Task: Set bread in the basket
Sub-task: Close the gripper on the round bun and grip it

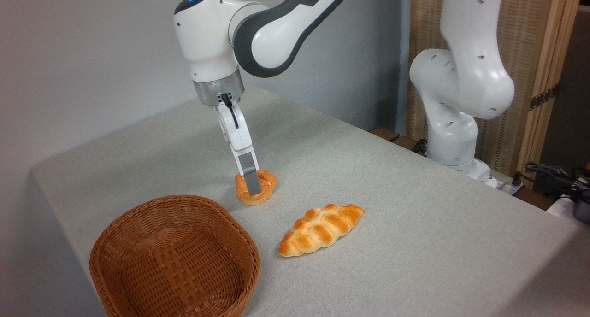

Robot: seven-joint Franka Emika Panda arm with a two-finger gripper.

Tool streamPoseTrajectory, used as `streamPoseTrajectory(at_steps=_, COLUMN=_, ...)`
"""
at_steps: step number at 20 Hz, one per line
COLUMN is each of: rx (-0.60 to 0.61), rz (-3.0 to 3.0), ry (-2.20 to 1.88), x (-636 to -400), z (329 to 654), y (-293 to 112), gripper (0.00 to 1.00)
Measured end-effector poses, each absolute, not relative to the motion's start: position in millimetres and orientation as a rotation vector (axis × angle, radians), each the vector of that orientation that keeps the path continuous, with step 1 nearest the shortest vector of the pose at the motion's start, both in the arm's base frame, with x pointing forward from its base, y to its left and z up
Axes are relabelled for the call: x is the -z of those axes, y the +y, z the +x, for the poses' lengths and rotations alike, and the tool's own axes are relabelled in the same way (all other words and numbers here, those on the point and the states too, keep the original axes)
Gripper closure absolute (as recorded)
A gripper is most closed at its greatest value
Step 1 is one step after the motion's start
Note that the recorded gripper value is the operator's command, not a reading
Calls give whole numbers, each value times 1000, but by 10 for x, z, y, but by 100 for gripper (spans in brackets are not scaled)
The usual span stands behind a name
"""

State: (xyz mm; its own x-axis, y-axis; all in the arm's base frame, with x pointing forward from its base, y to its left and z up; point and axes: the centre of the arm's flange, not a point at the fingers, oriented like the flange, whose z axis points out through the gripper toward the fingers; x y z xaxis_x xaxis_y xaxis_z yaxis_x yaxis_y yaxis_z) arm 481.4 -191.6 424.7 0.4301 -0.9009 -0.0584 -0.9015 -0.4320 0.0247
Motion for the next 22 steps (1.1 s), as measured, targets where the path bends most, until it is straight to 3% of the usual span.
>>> streamPoseTrajectory(at_steps=1, rx=-99, rz=-2647, ry=1669, x=-4245, z=4813, y=-1916, gripper=8)
streamPoseTrajectory(at_steps=4, rx=-104, rz=-2642, ry=1678, x=-4229, z=4795, y=-1944, gripper=43)
streamPoseTrajectory(at_steps=7, rx=-108, rz=-2637, ry=1685, x=-4218, z=4780, y=-1967, gripper=67)
streamPoseTrajectory(at_steps=12, rx=-109, rz=-2637, ry=1685, x=-4215, z=4778, y=-1968, gripper=72)
streamPoseTrajectory(at_steps=22, rx=-109, rz=-2636, ry=1687, x=-4215, z=4776, y=-1973, gripper=100)
